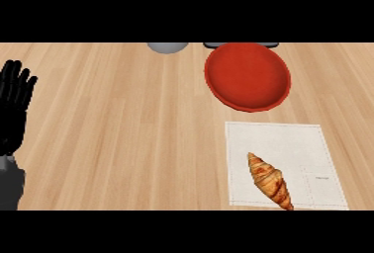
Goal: Pick the lemon from the placemat and place it in the bowl
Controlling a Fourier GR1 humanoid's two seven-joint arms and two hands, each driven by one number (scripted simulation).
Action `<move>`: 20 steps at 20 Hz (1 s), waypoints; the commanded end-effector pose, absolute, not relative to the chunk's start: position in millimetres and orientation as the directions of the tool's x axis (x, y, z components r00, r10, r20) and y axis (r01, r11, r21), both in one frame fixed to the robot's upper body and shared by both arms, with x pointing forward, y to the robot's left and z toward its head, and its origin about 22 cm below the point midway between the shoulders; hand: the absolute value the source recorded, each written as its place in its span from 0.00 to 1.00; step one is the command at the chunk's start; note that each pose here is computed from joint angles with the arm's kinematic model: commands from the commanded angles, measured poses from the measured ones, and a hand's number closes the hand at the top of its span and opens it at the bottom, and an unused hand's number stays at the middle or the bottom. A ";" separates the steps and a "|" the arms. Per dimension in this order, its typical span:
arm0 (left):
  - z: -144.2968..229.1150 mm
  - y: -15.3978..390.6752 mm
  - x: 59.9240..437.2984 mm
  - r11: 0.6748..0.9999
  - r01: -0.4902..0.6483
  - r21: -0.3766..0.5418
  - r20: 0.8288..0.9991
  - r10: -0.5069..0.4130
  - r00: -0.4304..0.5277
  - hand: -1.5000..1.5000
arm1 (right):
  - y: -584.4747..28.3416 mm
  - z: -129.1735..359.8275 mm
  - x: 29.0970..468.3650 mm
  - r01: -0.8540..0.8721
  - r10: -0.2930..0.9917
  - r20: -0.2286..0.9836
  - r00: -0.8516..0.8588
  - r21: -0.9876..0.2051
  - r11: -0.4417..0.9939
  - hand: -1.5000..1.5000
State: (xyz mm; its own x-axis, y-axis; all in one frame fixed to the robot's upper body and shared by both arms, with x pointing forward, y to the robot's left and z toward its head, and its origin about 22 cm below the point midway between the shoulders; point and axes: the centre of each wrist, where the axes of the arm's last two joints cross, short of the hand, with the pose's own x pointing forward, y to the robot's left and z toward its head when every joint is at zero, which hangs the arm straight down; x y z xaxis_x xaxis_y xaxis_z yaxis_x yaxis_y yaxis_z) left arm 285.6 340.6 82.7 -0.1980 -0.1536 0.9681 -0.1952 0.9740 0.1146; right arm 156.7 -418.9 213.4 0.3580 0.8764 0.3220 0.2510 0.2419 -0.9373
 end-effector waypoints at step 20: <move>74.1 324.0 293.8 0.983 -0.153 0.101 0.969 -0.132 -0.207 0.50 | -274.8 286.4 305.7 0.142 0.826 0.528 0.195 -0.849 0.509 1.00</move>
State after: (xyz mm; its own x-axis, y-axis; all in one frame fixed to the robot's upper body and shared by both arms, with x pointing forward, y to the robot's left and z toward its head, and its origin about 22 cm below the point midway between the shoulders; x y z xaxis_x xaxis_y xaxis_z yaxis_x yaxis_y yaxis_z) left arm 301.3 318.0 80.8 -0.2152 -0.1420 0.9662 -0.1568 0.9816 0.1094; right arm 277.4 -296.4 290.4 0.1772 0.8194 0.5451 0.1983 0.5128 -0.8353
